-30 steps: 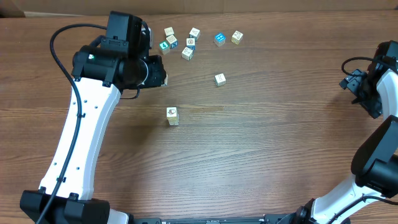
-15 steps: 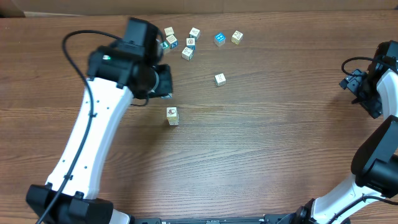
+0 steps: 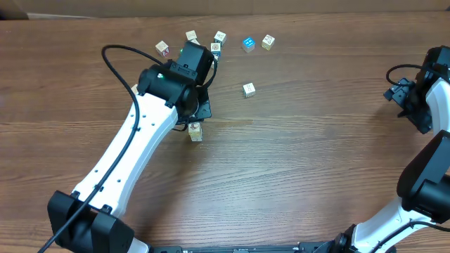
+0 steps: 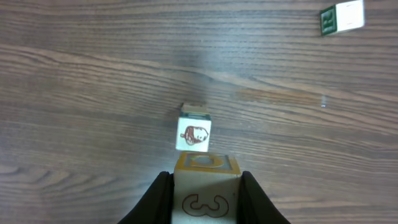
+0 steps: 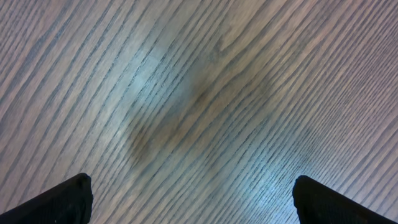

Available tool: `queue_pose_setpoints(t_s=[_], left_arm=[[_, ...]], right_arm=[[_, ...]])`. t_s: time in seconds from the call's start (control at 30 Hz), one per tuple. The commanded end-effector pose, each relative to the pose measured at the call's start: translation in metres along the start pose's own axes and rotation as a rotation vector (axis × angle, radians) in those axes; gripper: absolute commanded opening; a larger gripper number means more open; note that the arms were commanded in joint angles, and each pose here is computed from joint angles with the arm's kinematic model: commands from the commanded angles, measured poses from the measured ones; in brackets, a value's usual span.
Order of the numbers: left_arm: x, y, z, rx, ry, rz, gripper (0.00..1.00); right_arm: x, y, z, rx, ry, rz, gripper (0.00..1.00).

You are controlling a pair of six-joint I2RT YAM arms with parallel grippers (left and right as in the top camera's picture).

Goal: Form a tower

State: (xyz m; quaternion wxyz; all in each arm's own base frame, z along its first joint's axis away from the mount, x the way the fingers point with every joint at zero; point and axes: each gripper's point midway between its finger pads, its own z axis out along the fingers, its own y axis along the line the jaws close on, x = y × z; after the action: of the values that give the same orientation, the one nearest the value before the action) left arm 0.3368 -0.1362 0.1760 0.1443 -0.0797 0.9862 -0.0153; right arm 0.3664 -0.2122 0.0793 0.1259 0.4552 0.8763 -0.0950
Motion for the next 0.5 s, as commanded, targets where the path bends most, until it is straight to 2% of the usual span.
queue_pose_setpoints(t_s=[0.0,0.47], left_arm=[[0.002,0.004,0.012,-0.03,0.001,0.098,0.04],[0.015,0.007,0.043,-0.04,0.02,0.125,0.04]], right_arm=[[-0.012,0.0,-0.014,-0.016,-0.045,0.01,1.0],[-0.012,0.0,-0.014,-0.016,-0.045,0.01,1.0]])
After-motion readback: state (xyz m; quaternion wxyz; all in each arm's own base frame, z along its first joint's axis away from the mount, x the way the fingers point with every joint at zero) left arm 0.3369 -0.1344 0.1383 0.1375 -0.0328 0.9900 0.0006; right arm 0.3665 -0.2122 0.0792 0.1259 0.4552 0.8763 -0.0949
